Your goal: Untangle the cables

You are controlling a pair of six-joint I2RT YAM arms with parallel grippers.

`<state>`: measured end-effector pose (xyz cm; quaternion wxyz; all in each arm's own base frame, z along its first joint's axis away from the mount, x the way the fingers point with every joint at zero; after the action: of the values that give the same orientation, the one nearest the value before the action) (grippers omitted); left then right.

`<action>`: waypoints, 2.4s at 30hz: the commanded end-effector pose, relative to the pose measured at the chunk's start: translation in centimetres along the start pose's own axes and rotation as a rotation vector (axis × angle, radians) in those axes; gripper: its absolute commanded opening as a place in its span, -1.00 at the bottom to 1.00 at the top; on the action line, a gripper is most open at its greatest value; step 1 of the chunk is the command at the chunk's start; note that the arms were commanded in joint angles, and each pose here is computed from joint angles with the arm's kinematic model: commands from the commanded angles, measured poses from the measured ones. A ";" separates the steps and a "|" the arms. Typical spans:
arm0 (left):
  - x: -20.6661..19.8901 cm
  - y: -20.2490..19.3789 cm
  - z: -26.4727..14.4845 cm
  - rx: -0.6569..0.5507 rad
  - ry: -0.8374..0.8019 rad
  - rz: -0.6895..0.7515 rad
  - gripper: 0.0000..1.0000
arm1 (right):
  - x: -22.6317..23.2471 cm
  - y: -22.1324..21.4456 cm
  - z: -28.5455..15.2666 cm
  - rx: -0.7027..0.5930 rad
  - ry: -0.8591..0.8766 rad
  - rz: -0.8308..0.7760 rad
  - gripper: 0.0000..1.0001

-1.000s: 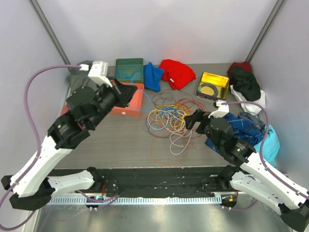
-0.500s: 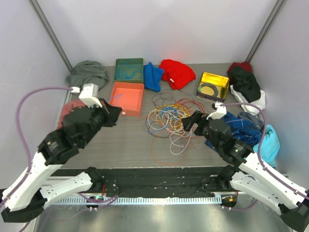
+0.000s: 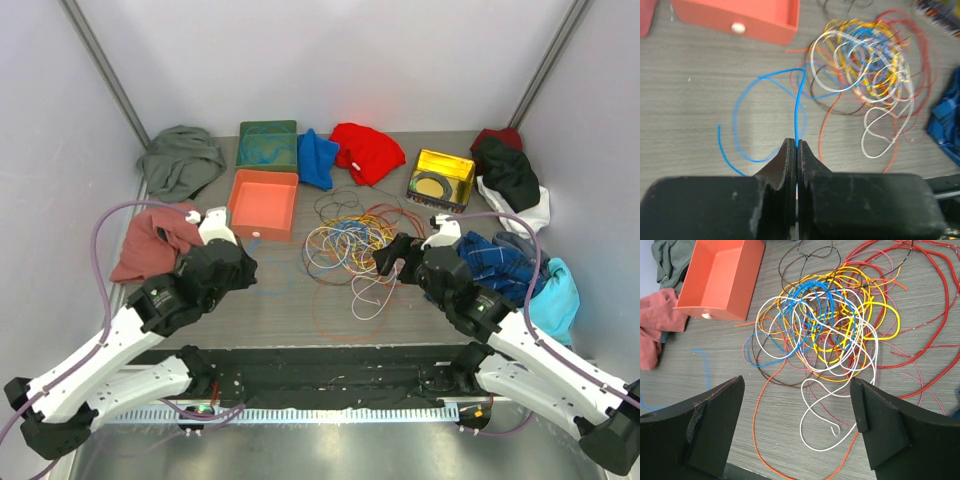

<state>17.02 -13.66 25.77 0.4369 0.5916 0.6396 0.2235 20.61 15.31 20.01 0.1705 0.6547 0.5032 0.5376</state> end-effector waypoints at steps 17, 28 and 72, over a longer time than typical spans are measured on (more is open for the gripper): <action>1.4 -8.6 8.2 0.260 0.323 0.017 -0.68 | -0.9 -0.5 -0.2 -0.023 0.000 0.003 0.92; 0.4 -10.3 10.1 0.332 0.307 0.045 0.21 | -1.5 -0.8 -0.4 -0.024 -0.016 -0.002 0.93; 1.2 -18.2 13.7 0.503 0.275 0.042 -0.74 | -2.2 -1.3 -0.3 -0.006 -0.054 -0.023 0.93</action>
<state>18.39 -18.48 5.10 0.1662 0.6635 0.7096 0.1692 19.64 13.99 17.08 0.1834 0.6658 0.5142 0.5086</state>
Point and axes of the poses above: each gripper's point midway between its finger pads, its own z axis out along the fingers, its own x axis along the line the jaws close on, y = z × x, the point moved 4 cm from there along -z, back along the fingers, and after that the axes turned 4 degrees about z, right-handed, at the moved point
